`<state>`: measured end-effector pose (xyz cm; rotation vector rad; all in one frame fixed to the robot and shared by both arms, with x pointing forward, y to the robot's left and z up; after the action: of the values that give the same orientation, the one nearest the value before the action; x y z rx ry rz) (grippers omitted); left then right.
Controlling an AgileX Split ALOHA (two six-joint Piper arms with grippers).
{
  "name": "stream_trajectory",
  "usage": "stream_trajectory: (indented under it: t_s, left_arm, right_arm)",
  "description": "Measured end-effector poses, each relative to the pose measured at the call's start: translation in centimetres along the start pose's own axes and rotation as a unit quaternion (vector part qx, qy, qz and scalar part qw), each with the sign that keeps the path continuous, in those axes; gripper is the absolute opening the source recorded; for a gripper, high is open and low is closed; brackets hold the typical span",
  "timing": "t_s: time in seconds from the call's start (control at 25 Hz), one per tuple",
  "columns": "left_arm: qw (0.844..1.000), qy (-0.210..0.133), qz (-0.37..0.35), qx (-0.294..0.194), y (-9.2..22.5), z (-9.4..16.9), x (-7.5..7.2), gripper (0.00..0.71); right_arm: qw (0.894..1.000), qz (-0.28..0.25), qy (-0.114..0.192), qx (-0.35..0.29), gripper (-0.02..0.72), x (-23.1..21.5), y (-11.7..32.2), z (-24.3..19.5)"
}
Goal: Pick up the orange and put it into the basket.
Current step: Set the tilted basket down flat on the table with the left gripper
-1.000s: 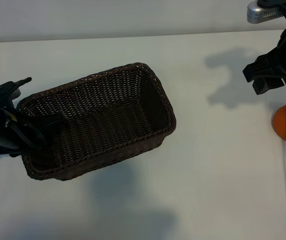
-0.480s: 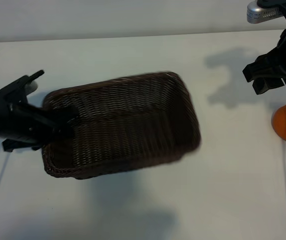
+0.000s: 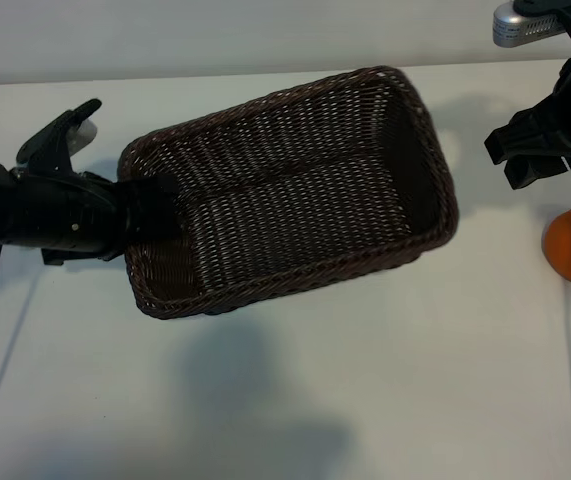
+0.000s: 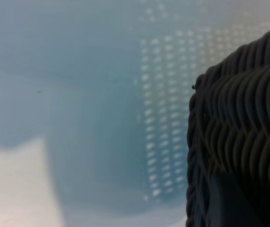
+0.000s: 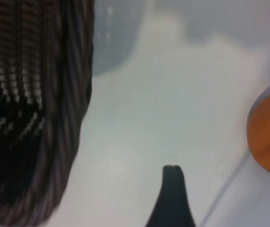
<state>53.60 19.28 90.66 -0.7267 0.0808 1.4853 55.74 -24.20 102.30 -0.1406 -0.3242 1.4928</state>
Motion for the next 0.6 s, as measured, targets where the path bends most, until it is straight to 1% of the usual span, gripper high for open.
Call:
stream_trajectory:
  t_s: [0.24,0.32,0.44,0.6]
  left_arm:
    - [0.999,0.02,-0.037,-0.022,-2.7,0.9,-1.6,0.187]
    - [0.998,0.02,-0.053,-0.032,-4.0,1.5,-2.1,0.186]
    - [0.997,0.015,-0.07,-0.02,-5.4,1.6,-2.5,0.18]
    - [0.996,-0.008,-0.084,0.022,-6.6,0.8,-1.9,0.164]
  right_arm:
    - [1.0,0.0,0.0,0.0,0.548,0.0,0.0,0.0]
    - [1.0,0.0,0.0,0.0,0.548,0.0,0.0,0.0]
    - [1.0,0.0,0.0,0.0,0.548,0.0,0.0,0.0]
    - [1.0,0.0,0.0,0.0,0.548,0.0,0.0,0.0]
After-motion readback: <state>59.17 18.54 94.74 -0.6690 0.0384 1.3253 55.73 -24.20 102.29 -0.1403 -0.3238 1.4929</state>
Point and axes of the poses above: a point on each arm's last joint axis where the gripper is mounted, z pointing back along that axis away from the gripper, x along the wrist's bending axis when the last joint is at zero, y = z × x, the point moved 5 cm from there along -z, pointing out along that axis toward the gripper, and after that the axes turned 13 degrees about -z, right-handed, at the moved point
